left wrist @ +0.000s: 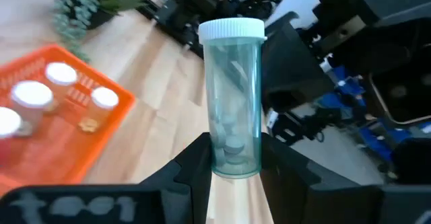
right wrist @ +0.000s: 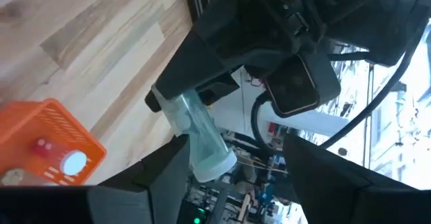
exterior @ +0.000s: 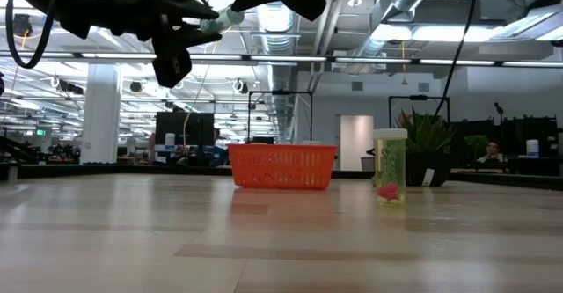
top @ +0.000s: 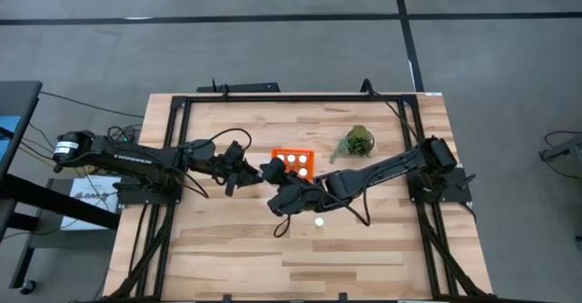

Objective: Pick and place pill bottles into a basket
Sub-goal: Put the blue pill bottle into the orange bin

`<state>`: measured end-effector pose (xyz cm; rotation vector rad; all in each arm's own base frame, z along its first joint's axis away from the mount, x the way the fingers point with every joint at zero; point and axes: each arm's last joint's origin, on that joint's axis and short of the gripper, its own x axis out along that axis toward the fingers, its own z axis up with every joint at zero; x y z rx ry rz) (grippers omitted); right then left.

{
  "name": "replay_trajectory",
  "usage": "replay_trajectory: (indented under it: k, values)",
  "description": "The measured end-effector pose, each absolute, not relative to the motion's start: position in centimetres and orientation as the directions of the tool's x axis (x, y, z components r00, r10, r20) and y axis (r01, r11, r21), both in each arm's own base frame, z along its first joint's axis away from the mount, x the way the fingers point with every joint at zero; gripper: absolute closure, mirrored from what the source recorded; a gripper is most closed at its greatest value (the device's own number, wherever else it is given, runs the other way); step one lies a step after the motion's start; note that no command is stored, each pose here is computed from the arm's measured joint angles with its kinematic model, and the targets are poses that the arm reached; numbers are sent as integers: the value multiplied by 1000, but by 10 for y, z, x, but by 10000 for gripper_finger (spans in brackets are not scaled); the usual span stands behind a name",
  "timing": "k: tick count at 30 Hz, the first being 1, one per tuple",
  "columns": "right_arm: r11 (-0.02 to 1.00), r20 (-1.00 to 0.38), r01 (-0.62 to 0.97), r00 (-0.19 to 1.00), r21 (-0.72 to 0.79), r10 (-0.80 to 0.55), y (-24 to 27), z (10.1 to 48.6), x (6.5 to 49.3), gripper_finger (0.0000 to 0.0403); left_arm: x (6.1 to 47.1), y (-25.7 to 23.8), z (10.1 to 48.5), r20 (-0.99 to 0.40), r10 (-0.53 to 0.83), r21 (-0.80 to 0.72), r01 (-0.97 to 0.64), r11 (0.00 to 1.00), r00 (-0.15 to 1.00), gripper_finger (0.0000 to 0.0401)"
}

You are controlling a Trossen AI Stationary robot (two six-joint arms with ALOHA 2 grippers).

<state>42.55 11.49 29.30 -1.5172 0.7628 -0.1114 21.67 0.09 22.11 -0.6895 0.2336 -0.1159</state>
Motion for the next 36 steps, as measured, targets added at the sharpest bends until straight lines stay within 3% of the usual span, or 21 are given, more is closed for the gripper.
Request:
replay_trajectory:
  k: [5,10,15,22,26,36]
  values:
    - [167,-401,-370,751,-914,-525,112,290,424,170,217,2,221,-181,-151,-598,13,801,972,304]
    - [362,-461,-303,718,-882,-522,103,290,418,170,217,3,219,-199,-106,-535,-18,844,974,304]
    - [563,-474,-150,733,-813,-488,93,314,404,170,216,5,216,-230,-52,-465,-63,883,972,304]
    - [864,-552,-59,791,-499,-265,70,333,396,170,217,5,218,-209,-4,-334,-67,940,978,304]
    - [929,-588,-62,789,-364,-178,54,331,400,170,217,2,219,-193,26,-259,-77,963,981,303]
    - [966,-552,-15,823,-258,-134,37,336,405,170,218,-6,227,-114,149,-71,-158,985,982,303]
